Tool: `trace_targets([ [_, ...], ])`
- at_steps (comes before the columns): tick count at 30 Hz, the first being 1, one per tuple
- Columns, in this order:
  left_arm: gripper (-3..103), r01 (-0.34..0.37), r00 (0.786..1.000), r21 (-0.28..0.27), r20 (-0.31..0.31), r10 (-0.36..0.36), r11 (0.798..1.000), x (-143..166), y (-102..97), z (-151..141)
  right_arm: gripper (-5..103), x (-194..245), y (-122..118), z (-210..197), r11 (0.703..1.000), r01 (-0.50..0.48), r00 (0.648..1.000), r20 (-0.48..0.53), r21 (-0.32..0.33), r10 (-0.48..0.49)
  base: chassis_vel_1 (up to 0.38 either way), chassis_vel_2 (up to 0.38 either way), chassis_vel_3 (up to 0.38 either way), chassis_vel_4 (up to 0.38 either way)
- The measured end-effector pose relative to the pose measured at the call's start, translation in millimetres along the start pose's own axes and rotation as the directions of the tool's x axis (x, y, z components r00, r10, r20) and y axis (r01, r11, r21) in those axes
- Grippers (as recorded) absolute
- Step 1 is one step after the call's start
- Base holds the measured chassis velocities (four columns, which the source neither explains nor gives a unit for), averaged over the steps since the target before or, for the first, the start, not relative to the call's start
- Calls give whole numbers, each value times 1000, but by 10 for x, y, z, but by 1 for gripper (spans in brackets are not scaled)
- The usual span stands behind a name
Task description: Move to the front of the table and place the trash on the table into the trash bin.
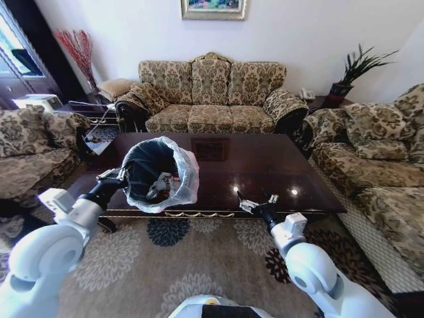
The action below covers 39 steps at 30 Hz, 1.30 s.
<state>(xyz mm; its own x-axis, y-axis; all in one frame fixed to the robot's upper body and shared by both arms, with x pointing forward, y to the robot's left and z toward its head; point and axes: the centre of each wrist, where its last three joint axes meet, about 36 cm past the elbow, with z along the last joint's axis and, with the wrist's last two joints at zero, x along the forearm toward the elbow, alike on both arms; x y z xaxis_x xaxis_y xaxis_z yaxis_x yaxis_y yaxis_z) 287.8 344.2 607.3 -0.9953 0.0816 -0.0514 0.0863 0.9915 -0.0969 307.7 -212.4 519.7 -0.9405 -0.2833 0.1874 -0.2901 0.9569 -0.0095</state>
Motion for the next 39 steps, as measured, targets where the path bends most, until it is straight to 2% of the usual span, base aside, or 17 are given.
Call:
trace_targets([
  [6,3,38,999,42,21,-39,998,102,-54,84,100,-31,-1,21,1000,11,999,-36,7,-11,126,-171,-135,164],
  [18,3,57,998,43,16,-58,997,152,-84,143,100,-33,-34,22,1000,14,999,-50,17,-13,170,-148,-157,144],
  [26,3,64,998,25,-5,-64,998,185,-65,158,100,-72,-14,77,1000,6,1000,-18,-8,-6,61,-61,-57,70],
  [39,3,56,997,-6,-46,-56,998,252,-102,197,100,-60,66,241,1000,19,999,46,-3,-19,0,0,0,0],
])
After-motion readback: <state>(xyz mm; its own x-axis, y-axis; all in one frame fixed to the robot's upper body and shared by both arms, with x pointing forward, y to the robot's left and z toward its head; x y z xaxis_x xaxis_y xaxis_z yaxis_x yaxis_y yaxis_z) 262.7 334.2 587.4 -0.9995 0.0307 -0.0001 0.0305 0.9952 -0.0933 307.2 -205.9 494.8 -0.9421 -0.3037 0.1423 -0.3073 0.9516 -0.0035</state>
